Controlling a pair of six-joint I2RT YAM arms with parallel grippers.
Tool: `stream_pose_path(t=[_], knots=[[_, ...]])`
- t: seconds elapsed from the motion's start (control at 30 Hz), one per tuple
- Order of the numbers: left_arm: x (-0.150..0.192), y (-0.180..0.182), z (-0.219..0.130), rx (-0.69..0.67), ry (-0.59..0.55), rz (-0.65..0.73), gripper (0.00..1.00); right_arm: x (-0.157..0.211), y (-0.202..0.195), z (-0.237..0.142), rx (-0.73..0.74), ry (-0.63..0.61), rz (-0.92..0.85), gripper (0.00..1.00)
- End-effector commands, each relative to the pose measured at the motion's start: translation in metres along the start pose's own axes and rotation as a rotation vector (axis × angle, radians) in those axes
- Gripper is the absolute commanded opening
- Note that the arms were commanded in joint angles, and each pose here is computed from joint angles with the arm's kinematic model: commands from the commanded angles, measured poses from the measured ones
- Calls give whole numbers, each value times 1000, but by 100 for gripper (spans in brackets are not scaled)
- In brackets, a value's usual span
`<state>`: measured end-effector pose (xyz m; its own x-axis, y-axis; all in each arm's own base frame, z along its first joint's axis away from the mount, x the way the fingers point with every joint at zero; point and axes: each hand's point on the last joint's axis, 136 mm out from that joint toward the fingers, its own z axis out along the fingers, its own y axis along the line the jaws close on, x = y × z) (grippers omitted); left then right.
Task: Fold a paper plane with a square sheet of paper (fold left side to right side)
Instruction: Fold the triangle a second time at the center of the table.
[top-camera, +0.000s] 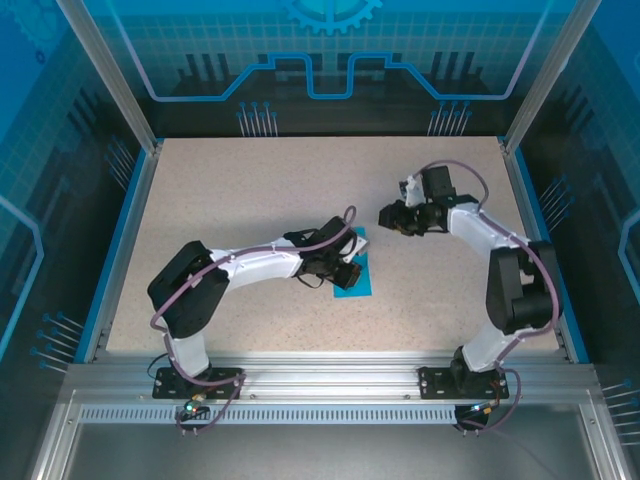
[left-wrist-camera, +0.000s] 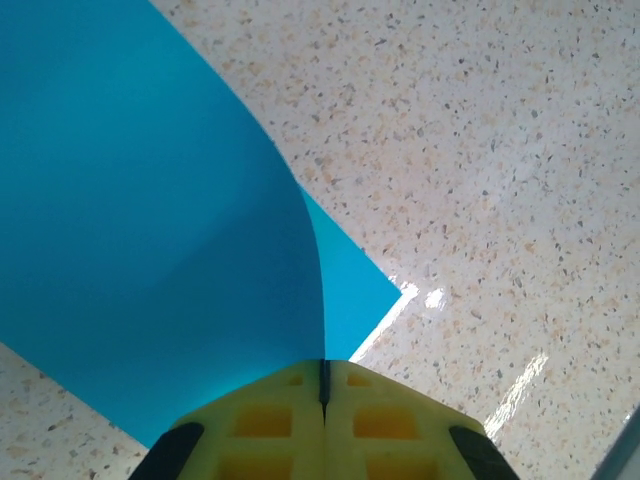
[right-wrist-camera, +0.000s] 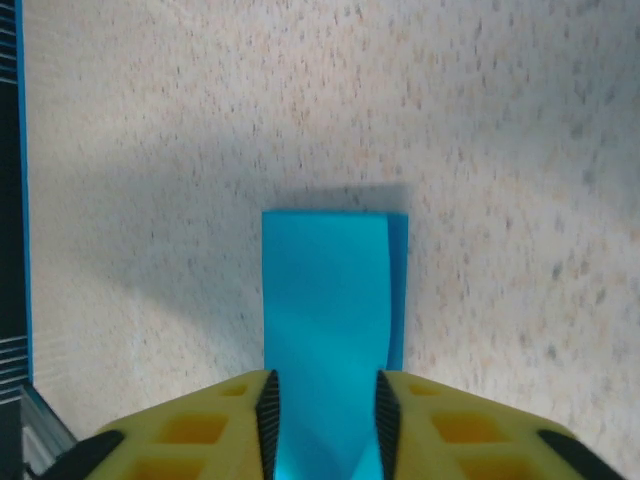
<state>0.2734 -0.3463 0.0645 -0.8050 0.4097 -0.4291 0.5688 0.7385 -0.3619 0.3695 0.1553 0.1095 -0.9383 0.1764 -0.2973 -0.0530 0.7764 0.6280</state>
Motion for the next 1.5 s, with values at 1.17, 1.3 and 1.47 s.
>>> stream_pose_path(t=[1.17, 1.3, 1.47], knots=[[-3, 51, -4, -116, 29, -134, 5, 171, -34, 56, 211, 382, -24, 0], [-3, 57, 0, -132, 38, -138, 5, 172, -34, 55, 213, 385, -25, 0], [-3, 61, 5, -145, 47, -134, 5, 173, -35, 54, 221, 391, -27, 0]])
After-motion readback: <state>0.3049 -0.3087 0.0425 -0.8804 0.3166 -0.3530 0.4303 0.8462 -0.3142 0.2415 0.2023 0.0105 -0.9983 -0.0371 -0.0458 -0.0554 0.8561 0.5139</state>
